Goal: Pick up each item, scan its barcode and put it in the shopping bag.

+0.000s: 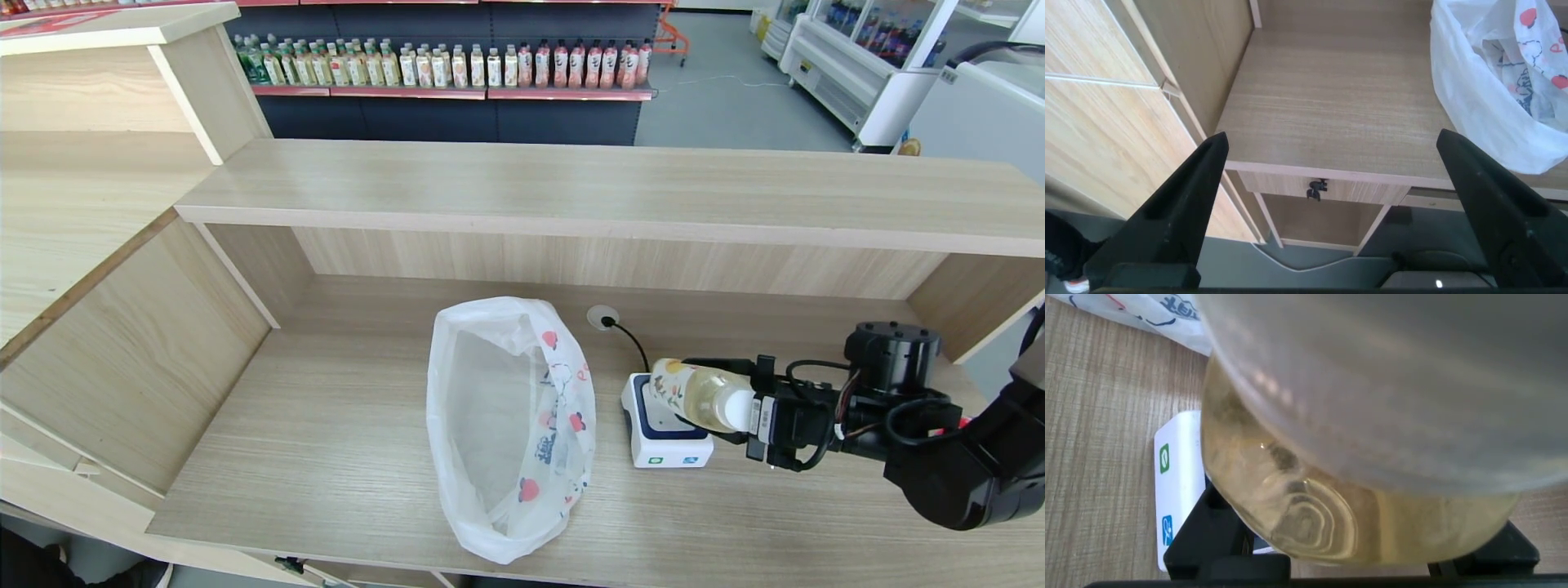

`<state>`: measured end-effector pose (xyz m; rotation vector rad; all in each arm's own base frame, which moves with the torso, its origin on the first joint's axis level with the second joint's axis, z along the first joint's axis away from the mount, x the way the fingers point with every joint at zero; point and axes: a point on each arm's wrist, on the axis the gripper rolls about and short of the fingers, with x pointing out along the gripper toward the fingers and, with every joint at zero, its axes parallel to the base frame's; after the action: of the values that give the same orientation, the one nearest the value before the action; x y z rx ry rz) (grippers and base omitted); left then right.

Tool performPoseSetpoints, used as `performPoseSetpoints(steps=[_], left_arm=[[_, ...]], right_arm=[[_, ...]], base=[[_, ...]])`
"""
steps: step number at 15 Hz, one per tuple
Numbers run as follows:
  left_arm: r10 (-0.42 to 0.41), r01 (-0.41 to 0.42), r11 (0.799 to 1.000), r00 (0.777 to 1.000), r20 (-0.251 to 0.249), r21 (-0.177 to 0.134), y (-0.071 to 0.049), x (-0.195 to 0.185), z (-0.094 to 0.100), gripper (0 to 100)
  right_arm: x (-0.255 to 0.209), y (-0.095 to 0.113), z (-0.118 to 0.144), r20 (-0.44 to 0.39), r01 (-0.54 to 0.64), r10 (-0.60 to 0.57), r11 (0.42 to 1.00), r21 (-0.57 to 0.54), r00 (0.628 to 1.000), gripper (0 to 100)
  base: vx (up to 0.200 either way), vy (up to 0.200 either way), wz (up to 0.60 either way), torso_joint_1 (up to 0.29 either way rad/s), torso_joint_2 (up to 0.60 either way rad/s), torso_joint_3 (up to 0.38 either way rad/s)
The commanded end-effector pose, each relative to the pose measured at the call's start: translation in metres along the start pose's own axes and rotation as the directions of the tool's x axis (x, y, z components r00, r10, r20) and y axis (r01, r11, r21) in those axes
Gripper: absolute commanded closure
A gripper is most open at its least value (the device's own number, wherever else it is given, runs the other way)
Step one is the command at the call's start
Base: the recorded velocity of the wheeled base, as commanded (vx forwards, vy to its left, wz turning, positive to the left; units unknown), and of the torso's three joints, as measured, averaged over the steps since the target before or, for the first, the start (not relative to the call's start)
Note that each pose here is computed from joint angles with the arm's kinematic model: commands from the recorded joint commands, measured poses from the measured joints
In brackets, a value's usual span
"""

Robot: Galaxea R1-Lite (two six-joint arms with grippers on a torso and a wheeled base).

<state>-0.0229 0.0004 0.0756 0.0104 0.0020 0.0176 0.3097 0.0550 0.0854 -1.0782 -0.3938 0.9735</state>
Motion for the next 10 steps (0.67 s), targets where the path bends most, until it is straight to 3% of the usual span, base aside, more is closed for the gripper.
performPoseSetpoints(steps=[1,5,7,9,10], left_arm=[[0.001,-0.001,1.000,1.000,0.000,0.000,0.000,0.000,0.000,0],[0.001,-0.001,1.000,1.000,0.000,0.000,0.000,0.000,0.000,0],[-0.001,0.001,1.000,1.000,0.000,0.000,0.000,0.000,0.000,0],[-0.001,0.001,1.000,1.000,0.000,0.000,0.000,0.000,0.000,0],[-0.001,0.001,1.000,1.000,0.000,0.000,0.000,0.000,0.000,0]], right_arm=[[-0.002,-0.004,0.004,0.002,0.011,-0.011,1.000,-0.008,1.000,100],[-0.013,-0.020,0.020,0.014,0.058,-0.059,0.998,0.034,0.998,100],[-0.034,-0.050,0.053,0.008,0.169,-0.173,0.973,0.155,0.985,100],[-0.062,-0.072,0.088,-0.101,0.315,-0.299,0.878,0.360,0.949,100],[-0.077,-0.078,0.104,-0.201,0.397,-0.342,0.782,0.481,0.918,100]], base=[[0.000,0.000,0.00,0.000,0.00,0.000],[0.000,0.000,0.00,0.000,0.00,0.000],[0.000,0.000,0.00,0.000,0.00,0.000],[0.000,0.000,0.00,0.000,0.00,0.000],[0.000,0.000,0.00,0.000,0.00,0.000]])
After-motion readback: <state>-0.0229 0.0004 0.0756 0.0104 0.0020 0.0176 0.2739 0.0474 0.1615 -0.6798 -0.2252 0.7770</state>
